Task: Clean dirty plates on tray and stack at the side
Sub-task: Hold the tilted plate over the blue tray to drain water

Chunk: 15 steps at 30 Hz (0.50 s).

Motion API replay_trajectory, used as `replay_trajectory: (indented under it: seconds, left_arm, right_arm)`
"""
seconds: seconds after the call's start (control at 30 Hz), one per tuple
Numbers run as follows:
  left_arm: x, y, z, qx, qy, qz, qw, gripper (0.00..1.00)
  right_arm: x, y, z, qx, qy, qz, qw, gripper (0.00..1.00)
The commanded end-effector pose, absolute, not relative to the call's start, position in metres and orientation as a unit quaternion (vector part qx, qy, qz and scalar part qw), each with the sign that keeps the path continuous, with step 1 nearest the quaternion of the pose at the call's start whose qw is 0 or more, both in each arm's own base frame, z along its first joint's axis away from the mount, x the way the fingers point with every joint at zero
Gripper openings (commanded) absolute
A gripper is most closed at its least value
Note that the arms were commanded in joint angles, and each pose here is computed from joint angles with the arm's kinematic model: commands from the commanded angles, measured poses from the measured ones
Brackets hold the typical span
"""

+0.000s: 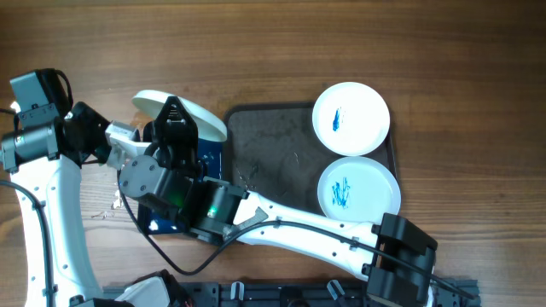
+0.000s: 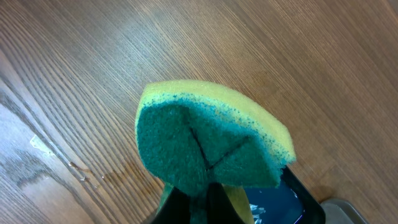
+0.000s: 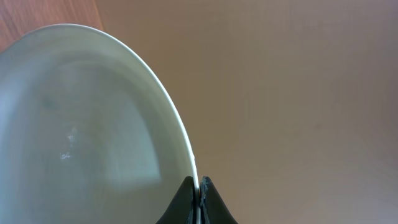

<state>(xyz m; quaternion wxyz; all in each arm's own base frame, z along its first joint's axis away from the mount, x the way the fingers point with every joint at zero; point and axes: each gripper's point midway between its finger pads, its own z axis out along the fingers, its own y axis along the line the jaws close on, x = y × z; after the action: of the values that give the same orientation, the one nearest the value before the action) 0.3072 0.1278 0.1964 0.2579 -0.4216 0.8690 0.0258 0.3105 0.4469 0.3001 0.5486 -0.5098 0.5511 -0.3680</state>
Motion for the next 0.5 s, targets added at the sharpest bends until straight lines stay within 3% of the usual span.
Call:
replay_trajectory:
  seconds: [0.0,0.47]
  left_arm:
    - [0.3107,0.1289,0.2102,-0.415,0.866,0.021,0.277,0.04]
    - [0.3106,0.1289,0.2102,-0.415,0.866,0.021,0.277,0.04]
  right_arm:
    - [0.3101,0.4507,0.3057,-0.526,0.530,-0.387,0.540,0.05]
    - [0.3055,0.4547,0.3110,-0.538,0.511,-0.401,0.538,0.05]
